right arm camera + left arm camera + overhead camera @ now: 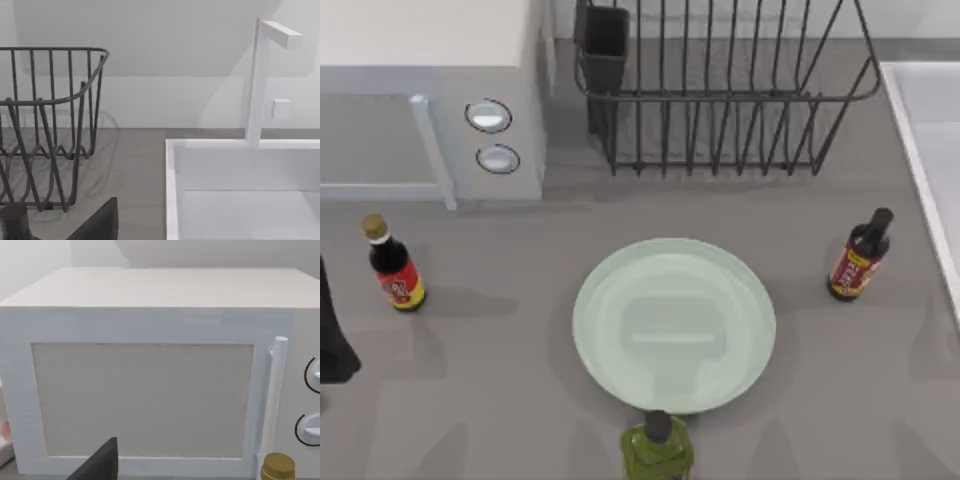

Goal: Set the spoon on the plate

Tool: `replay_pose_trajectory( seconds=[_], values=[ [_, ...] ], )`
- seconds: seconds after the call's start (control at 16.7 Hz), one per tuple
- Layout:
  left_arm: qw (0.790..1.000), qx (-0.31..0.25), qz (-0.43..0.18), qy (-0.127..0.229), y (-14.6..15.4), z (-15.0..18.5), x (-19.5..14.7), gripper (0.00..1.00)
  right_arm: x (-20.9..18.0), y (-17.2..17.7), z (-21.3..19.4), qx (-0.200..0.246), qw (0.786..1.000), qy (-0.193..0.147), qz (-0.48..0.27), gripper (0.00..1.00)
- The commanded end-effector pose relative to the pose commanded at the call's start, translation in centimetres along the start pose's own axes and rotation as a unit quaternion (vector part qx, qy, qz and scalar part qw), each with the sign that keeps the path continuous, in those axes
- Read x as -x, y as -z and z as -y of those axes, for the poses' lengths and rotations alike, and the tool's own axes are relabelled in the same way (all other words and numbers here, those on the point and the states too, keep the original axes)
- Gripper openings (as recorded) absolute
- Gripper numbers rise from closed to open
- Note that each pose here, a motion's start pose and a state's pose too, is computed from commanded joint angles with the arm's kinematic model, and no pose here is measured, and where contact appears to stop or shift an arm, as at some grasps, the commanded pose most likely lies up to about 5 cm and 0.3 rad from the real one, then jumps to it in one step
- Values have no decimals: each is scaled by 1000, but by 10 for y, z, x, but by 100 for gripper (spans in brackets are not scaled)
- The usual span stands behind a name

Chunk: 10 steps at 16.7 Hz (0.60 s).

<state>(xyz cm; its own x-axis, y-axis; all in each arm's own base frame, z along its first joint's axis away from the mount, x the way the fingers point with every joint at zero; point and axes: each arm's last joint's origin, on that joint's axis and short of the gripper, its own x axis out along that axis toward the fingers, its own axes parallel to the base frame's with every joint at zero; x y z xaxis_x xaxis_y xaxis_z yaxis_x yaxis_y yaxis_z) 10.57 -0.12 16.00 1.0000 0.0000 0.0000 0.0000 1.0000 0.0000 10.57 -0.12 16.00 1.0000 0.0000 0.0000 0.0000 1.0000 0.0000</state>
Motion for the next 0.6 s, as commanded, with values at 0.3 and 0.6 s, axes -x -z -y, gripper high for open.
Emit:
replay_pose_trajectory(
  seconds=[0.3,0.6],
  values=[
    [999,-33,-35,-11,-9,-3,-1,100,0,0,0,0,1000,0,0,100],
    [961,-168,-217,-15,-30,-14,-15,100,0,0,0,0,1000,0,0,100]
  ],
)
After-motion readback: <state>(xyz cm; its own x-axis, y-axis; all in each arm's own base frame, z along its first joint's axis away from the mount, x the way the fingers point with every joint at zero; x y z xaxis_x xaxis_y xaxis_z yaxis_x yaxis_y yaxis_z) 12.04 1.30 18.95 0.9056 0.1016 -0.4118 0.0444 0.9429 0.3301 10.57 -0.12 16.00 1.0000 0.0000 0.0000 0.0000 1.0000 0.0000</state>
